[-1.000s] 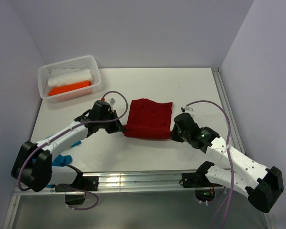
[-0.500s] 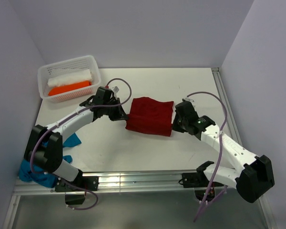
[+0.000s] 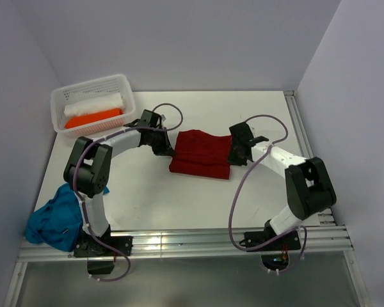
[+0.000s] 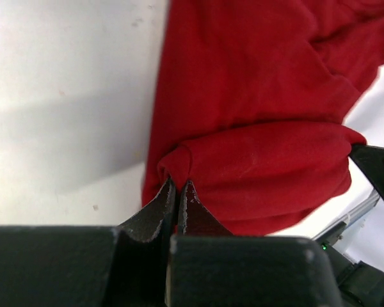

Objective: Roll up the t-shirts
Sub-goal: Roll the tshirt

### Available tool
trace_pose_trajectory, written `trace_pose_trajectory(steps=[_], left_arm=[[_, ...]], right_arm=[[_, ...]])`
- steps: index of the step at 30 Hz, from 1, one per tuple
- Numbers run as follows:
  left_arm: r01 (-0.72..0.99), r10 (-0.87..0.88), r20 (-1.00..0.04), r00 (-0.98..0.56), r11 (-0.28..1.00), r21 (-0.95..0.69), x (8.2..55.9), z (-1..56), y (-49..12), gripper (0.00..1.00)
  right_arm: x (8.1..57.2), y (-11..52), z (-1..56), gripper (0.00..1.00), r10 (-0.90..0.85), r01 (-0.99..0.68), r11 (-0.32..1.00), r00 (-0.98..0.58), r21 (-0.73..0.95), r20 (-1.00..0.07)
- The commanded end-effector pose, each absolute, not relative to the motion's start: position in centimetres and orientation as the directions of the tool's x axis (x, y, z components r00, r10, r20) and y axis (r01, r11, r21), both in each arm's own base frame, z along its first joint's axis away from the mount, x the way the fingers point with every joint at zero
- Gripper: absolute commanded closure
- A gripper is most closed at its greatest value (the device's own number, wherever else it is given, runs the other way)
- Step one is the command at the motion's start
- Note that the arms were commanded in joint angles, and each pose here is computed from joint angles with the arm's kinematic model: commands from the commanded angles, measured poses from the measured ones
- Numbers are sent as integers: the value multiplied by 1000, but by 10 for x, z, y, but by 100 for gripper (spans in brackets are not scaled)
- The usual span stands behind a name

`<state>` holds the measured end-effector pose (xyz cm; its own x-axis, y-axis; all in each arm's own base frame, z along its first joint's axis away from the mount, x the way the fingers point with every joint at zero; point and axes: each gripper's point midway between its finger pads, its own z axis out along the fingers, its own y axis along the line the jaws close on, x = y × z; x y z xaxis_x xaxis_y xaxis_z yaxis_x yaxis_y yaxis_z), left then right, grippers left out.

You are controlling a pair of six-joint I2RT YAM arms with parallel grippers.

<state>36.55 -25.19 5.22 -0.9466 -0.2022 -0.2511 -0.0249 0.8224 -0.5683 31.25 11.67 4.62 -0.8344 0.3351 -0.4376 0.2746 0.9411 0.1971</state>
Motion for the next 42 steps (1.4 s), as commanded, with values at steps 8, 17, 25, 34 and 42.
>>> trace_pose_trajectory(steps=[8, 17, 25, 34, 42], left_arm=[[-49, -205, -314, -927, 897, -439, 404, 18, -229, 100], [7, -190, -374, -908, 885, -466, 433, 38, -242, 100], [98, -163, -433, -886, 849, -520, 440, 69, -264, 61], [191, -197, -581, -790, 821, -539, 427, 167, -254, 27], [167, -245, -633, -734, 839, -518, 389, 216, -218, 1]], right_arm=[[285, 129, 16, 100, 260, 227, 965, -873, 128, -413], [216, 169, 6, 100, 188, 138, 978, -906, 156, -380], [196, 183, 21, 76, 173, 95, 974, -894, 204, -413], [210, 180, 94, 46, 173, 16, 963, -807, 271, -565], [211, 217, 152, 20, 22, -316, 881, -714, 351, -699]])
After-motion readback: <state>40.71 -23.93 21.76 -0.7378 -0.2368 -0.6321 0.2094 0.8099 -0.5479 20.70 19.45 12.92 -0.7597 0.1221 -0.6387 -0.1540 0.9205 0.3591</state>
